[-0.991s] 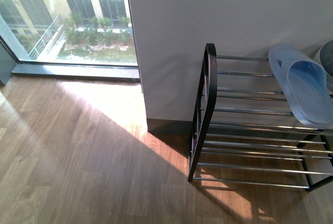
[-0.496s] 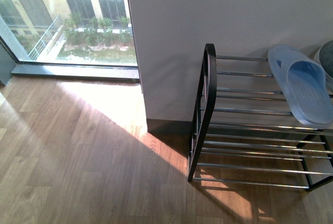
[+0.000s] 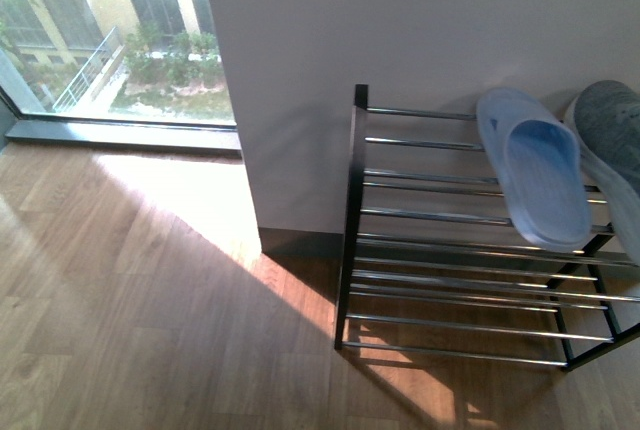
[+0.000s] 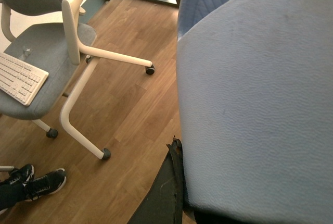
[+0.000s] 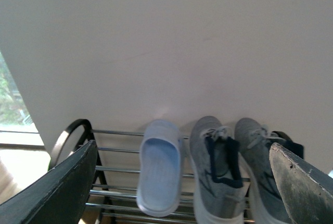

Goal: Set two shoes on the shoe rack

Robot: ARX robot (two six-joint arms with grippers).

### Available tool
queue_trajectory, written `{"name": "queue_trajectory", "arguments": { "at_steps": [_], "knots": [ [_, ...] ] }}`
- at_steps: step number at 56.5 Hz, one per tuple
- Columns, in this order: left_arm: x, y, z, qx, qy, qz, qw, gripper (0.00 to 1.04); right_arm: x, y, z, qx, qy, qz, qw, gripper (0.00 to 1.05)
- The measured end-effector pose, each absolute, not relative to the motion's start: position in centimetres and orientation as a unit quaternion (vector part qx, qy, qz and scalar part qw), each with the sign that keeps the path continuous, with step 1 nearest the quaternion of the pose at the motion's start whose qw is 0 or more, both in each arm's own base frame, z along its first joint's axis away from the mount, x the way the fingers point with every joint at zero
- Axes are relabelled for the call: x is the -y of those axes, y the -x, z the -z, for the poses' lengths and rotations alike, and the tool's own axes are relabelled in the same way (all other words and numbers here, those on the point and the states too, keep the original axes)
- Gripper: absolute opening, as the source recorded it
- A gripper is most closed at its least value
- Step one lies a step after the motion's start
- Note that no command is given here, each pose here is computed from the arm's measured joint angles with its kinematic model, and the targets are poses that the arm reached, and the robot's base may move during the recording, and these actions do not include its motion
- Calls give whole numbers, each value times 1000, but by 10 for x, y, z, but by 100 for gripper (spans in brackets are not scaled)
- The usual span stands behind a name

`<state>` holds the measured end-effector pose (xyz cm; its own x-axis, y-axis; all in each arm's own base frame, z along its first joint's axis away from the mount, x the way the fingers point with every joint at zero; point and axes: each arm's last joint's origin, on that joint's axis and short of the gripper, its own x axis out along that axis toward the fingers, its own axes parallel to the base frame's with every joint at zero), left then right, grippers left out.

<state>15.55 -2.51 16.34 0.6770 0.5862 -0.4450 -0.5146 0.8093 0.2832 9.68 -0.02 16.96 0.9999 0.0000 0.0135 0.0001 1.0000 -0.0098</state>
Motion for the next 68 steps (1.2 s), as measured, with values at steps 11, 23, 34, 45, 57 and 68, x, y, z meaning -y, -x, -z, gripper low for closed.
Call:
{"name": "queue_trajectory", "arguments": {
  "at_steps": [11,23,34,45,57,68],
  "knots": [
    [28,-157,-162,-247,-47,-285,925,2,0,-97,-170,7,4,4,1000,96],
    [88,-233,-186,-201,8,-141,969,2,0,-97,-170,7,4,1,1000,96],
    [134,-301,-159,-305,-27,-62,950,2,0,-97,-170,7,4,0,1000,96],
    [167,-347,-125,-375,-106,-4,921,2,0,-97,-170,7,4,1,1000,96],
    [208,-382,-106,-389,-172,50,903,2,0,-97,-170,7,4,1,1000,96],
    [223,-401,-96,-394,-204,58,894,2,0,-97,-170,7,4,0,1000,96]
  ]
}}
